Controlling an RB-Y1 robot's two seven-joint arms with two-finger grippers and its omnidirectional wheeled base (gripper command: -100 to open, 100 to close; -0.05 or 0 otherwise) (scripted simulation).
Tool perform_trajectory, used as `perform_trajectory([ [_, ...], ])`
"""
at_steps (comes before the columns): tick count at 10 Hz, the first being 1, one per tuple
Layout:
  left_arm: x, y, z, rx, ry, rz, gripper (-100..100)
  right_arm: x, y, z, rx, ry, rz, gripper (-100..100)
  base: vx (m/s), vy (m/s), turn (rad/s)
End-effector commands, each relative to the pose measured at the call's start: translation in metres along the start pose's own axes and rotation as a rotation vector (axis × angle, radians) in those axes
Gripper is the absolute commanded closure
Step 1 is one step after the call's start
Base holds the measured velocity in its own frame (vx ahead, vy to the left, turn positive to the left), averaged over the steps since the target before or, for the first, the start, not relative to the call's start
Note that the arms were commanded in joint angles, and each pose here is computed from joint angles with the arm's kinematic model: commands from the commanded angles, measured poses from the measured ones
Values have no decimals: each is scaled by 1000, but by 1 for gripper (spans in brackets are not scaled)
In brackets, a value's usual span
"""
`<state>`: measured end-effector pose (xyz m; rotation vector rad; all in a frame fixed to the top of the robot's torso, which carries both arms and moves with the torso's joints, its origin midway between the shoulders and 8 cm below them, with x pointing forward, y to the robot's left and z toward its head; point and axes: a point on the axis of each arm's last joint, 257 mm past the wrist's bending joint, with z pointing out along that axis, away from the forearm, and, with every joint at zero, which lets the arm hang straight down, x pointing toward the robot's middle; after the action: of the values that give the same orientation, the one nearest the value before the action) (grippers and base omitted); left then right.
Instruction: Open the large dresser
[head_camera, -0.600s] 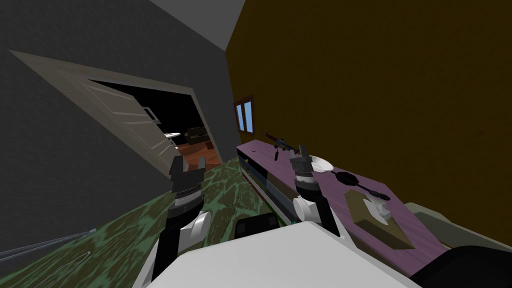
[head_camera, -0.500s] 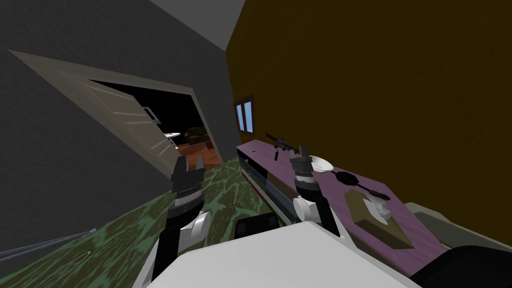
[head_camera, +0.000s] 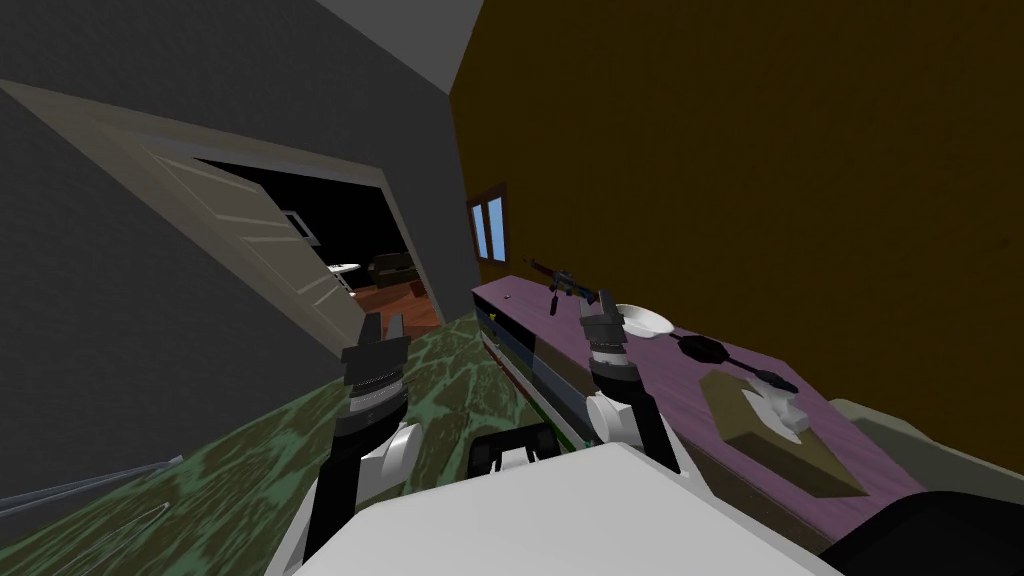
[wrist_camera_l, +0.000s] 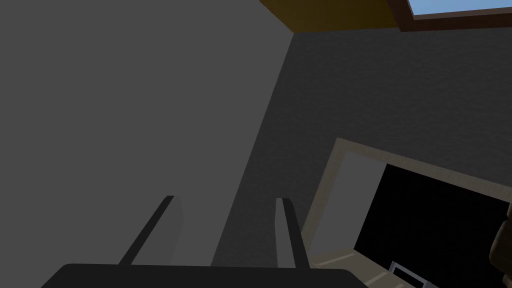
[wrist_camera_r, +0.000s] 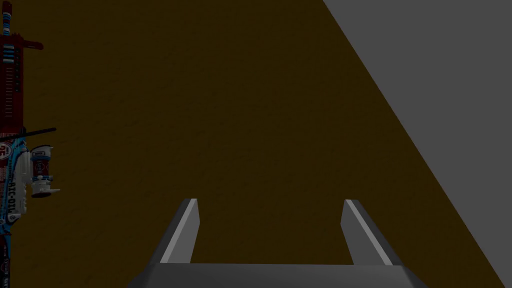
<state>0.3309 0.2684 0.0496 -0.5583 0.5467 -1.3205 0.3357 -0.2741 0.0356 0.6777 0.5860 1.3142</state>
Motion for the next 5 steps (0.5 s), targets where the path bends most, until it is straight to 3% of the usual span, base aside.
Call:
perform_trajectory([
  [1,0,0,0,0,0,0,0,0,0,0,0,0,0,0,0,0,0],
  [3,0,0,0,0,0,0,0,0,0,0,0,0,0,0,0,0,0],
  [4,0,0,0,0,0,0,0,6,-7,-1,11,42,-27,-100,12,14,65],
  [5,0,0,0,0,0,0,0,10,-13,-3,20,74,-52,-100,19,33,90],
])
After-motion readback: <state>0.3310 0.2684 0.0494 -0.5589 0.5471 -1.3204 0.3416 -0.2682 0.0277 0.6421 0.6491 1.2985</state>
